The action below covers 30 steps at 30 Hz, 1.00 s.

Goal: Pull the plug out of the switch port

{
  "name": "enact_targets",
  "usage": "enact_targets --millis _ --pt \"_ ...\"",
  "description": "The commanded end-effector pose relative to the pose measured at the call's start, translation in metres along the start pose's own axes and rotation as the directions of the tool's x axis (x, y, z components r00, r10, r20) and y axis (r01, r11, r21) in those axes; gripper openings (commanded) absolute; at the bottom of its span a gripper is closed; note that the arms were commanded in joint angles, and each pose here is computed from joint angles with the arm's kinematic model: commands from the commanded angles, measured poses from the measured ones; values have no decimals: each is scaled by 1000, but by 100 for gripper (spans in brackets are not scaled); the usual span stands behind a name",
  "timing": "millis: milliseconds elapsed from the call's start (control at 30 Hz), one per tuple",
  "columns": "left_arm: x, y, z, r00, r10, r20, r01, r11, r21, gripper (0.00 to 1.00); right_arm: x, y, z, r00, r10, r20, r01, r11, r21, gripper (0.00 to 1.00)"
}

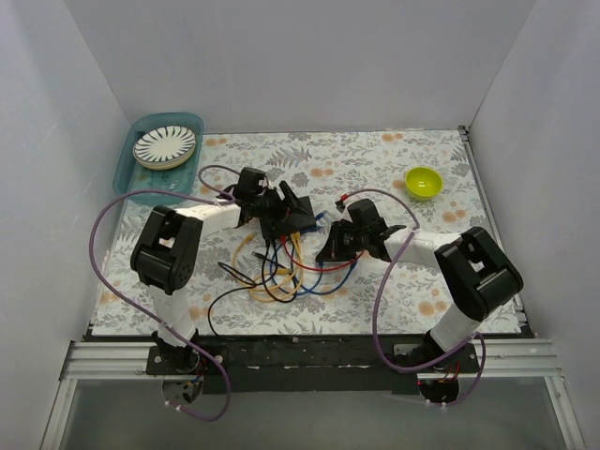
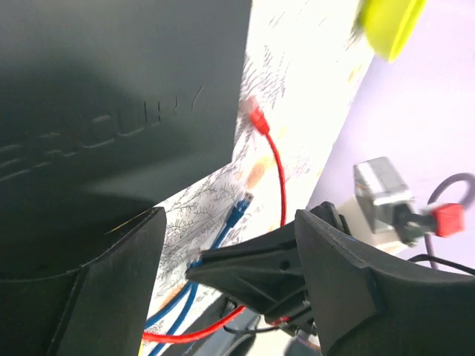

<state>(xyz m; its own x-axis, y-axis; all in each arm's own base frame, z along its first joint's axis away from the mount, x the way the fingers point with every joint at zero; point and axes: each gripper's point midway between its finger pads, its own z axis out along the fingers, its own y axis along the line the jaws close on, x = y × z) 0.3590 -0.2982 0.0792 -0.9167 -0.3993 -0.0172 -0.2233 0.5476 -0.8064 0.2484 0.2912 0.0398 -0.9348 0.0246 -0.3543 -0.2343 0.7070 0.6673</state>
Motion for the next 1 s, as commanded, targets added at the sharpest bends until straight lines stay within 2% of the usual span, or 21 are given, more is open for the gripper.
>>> enact_targets --millis 0,33,67,133,233,400,533,700,967 --pt "-30 -24 -39 987 75 146 -80 996 29 72 10 -30 -17 997 -58 -41 65 981 182 7" --pt "-35 -22 -43 985 69 159 -74 997 28 73 9 -31 -18 997 -62 -37 68 980 188 22" --pt "-35 -21 -47 984 67 165 -73 997 30 75 5 -31 -19 998 -65 -24 69 978 197 30" --pt "-41 -20 -53 981 62 184 -70 997 38 77 -5 -24 -18 997 -73 6 71 980 186 39" --pt "-48 -17 -58 976 45 211 -53 998 31 78 -31 -7 -17 994 -85 75 72 985 157 44" --pt "-61 0 -54 972 16 235 -9 999 -33 77 -70 29 -2 986 -82 145 77 996 43 49" --pt "-57 26 -37 985 -6 172 22 996 -90 75 -80 43 20 992 -46 118 51 998 -39 50" --pt "-47 39 -28 994 -8 111 19 994 -103 73 -70 33 41 998 -4 59 7 999 -51 50" --pt "-30 54 -24 999 -9 39 13 994 -109 71 -50 24 44 999 29 38 -26 997 -79 49"
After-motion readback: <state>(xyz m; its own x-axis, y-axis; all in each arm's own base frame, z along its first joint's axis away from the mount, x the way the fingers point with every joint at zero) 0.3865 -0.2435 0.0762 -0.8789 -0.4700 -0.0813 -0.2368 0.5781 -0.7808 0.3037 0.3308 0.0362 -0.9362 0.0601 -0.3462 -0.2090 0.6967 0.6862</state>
